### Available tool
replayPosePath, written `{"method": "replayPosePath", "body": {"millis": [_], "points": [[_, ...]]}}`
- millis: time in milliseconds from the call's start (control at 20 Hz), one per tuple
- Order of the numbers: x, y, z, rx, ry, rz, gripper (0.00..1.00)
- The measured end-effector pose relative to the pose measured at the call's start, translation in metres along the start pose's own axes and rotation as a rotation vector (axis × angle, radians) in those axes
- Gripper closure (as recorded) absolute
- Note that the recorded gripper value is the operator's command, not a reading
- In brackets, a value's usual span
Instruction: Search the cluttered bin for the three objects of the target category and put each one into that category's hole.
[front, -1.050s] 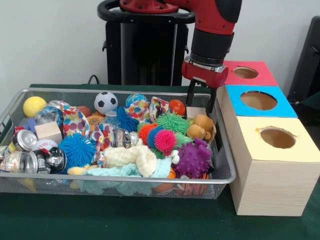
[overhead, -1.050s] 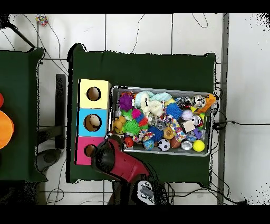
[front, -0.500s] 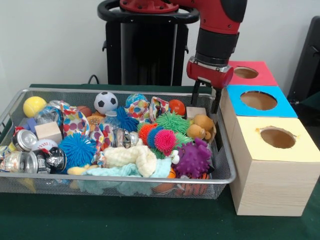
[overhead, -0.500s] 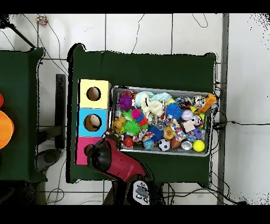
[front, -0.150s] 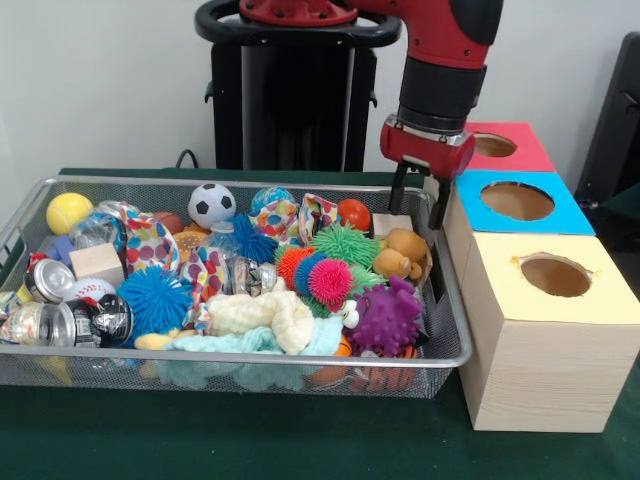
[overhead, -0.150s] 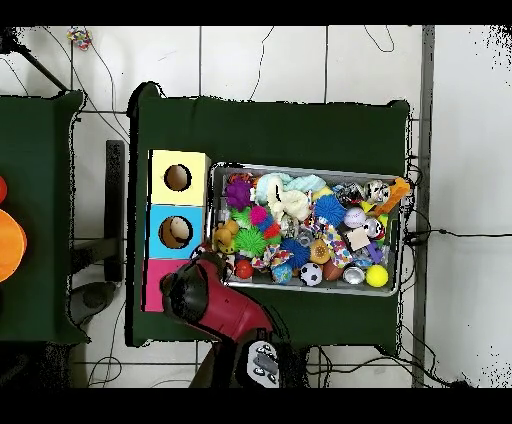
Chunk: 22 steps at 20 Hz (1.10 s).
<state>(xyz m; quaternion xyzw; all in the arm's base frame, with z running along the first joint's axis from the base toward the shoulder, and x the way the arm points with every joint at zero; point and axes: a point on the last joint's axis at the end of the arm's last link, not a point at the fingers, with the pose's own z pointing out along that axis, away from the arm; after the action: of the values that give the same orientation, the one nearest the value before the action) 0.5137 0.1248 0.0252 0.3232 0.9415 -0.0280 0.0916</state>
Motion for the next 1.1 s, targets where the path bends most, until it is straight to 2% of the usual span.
{"method": "replayPosePath", "body": {"millis": [550, 1100], "points": [[-0.022, 0.016, -0.002, -0.031, -0.039, 0.005, 0.00], [-0.035, 0.004, 0.001, -0.022, -0.039, 0.037, 0.00]]}}
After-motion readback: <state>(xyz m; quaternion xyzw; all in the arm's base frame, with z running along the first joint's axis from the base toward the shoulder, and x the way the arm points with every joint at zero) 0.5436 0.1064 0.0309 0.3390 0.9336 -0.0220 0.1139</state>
